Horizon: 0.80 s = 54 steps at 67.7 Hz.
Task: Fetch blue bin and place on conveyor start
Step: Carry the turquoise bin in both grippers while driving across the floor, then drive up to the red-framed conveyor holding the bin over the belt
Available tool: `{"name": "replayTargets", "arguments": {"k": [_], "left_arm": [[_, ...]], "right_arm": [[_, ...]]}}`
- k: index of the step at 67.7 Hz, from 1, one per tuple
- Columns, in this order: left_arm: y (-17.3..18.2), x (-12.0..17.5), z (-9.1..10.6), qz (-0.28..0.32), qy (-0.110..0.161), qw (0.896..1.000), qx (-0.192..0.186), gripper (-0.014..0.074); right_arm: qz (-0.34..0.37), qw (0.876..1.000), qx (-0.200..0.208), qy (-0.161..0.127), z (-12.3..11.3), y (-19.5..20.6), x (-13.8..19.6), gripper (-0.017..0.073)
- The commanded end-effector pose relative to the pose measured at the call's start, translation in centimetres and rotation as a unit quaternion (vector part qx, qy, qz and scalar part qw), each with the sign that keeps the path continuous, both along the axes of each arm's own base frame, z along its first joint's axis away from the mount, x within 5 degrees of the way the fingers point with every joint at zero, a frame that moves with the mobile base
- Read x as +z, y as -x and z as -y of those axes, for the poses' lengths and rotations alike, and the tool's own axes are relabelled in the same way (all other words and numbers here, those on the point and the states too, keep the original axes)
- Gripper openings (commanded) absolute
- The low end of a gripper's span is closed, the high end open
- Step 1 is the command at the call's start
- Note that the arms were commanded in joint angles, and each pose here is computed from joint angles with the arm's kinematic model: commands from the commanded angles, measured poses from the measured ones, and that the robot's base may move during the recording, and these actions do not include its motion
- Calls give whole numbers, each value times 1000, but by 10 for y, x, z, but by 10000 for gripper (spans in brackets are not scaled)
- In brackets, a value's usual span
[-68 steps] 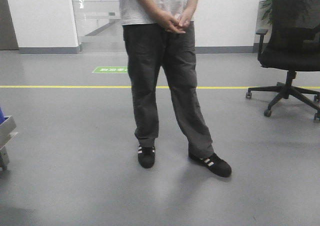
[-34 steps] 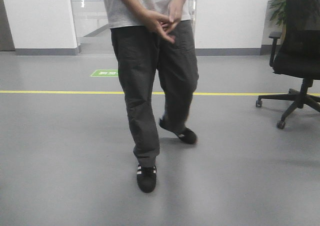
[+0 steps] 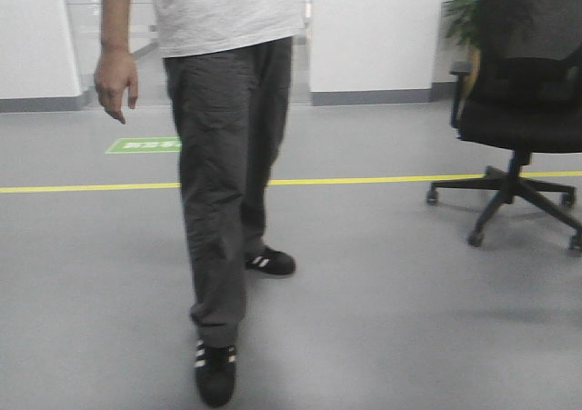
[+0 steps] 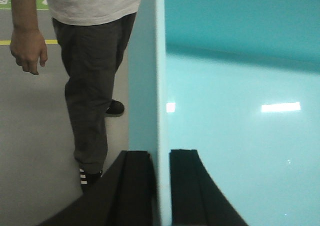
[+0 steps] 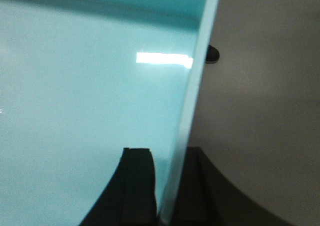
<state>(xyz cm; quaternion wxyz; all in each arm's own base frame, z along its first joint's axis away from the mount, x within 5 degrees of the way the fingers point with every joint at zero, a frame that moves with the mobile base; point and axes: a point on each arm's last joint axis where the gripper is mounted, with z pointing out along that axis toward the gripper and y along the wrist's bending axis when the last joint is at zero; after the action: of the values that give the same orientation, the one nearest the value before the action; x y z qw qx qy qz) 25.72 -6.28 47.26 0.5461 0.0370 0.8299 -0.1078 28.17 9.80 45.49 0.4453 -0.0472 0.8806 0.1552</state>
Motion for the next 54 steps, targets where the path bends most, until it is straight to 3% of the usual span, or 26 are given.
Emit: {"name": "replayTargets", "arguments": {"k": [1,54], "left_arm": [[3,12,1,41,22,999,-2,-111],[2,12,1,42,21,999,-1,-111]], "right_arm": [[26,1000,4,6,3,4,9,-151],[26,1000,4,6,3,4,9,-151]]}}
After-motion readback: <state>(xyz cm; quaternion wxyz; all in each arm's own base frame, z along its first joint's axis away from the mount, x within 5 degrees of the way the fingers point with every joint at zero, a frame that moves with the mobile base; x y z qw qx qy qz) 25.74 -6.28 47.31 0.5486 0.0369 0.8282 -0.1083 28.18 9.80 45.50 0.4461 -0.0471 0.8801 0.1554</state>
